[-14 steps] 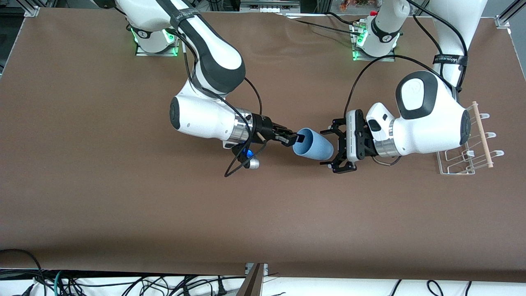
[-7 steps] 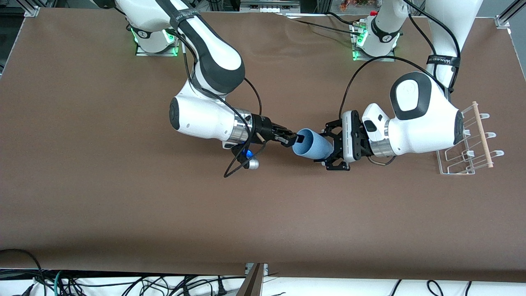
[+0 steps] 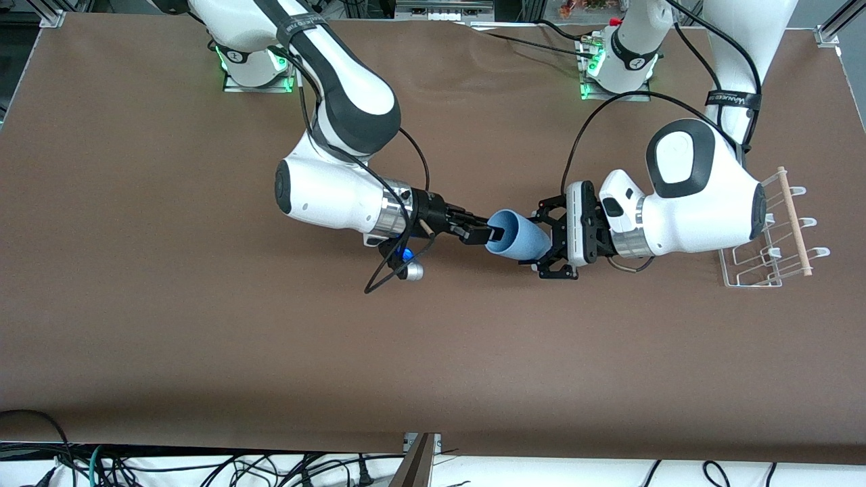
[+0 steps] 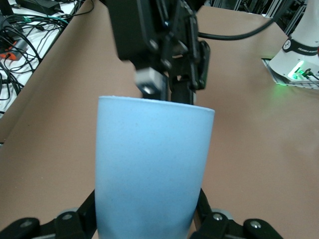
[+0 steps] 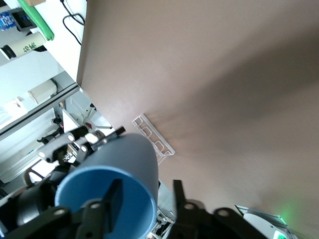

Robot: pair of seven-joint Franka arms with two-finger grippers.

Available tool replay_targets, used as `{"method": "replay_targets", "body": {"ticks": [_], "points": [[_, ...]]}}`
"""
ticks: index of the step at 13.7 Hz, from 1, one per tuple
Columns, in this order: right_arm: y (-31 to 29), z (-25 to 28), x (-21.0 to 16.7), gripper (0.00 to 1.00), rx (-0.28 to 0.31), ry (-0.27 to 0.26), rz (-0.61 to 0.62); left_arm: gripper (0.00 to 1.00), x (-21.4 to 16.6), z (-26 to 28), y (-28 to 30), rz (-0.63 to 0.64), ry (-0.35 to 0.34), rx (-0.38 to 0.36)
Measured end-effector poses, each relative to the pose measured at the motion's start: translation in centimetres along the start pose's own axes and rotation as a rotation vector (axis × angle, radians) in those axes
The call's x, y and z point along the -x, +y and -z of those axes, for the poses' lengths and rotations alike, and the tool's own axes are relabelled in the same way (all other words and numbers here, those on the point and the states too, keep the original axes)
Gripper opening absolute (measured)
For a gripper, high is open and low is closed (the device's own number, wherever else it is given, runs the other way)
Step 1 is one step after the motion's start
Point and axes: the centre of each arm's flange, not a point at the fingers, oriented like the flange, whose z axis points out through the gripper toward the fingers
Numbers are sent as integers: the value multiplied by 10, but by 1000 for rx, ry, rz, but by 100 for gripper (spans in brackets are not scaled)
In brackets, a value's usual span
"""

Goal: Transfer cup to left arm and place on rack
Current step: 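Open the right gripper and withdraw while the left gripper carries the cup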

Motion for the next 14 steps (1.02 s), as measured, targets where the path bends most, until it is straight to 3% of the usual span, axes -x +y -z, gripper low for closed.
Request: {"method": "replay_targets", "body": {"ticks": [4, 6, 10, 14], "points": [[-4, 55, -34, 97, 28, -26, -14, 75, 17, 22, 5, -48, -166, 44], [-2, 92, -52, 100, 104, 12, 40, 75, 38, 38, 5, -50, -261, 72], [17, 125, -70, 100, 380, 130, 221, 75, 80, 66, 8, -62, -495, 134], [51, 190, -119, 100, 622, 163, 404, 75, 113, 103, 16, -53, -740, 189]]}}
